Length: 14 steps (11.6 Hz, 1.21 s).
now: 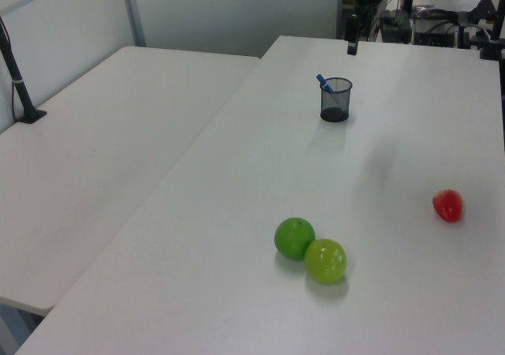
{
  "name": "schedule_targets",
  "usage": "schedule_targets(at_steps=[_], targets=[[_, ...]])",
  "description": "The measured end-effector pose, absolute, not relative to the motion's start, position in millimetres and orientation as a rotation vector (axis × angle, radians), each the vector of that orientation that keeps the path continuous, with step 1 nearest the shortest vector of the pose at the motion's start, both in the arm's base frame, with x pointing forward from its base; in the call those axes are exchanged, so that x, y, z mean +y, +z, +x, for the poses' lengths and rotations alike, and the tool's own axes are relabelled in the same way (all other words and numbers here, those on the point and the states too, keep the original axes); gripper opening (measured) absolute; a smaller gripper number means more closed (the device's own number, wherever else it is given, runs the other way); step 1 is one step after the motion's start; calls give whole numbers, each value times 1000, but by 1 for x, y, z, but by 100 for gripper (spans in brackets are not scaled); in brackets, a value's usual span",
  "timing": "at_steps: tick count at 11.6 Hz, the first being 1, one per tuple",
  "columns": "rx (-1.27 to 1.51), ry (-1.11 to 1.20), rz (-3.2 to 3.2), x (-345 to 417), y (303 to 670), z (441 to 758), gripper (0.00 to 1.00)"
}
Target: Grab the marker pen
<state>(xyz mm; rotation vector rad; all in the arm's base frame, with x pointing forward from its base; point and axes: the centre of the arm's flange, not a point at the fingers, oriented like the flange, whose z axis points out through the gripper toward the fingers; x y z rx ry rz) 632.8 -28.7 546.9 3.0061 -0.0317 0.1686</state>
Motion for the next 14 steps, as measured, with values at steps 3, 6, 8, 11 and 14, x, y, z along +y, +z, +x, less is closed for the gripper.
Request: schedule_targets(at_steps=[3, 6, 8, 11, 14], targets=[[-29, 228, 2981, -63, 515, 655, 100], [-37, 327, 2944, -101, 482, 676, 100], [-42, 374, 2935, -116, 466, 685, 100], [-32, 441, 2925, -122, 440, 698, 100], [-15, 497, 2920, -121, 416, 709, 96]])
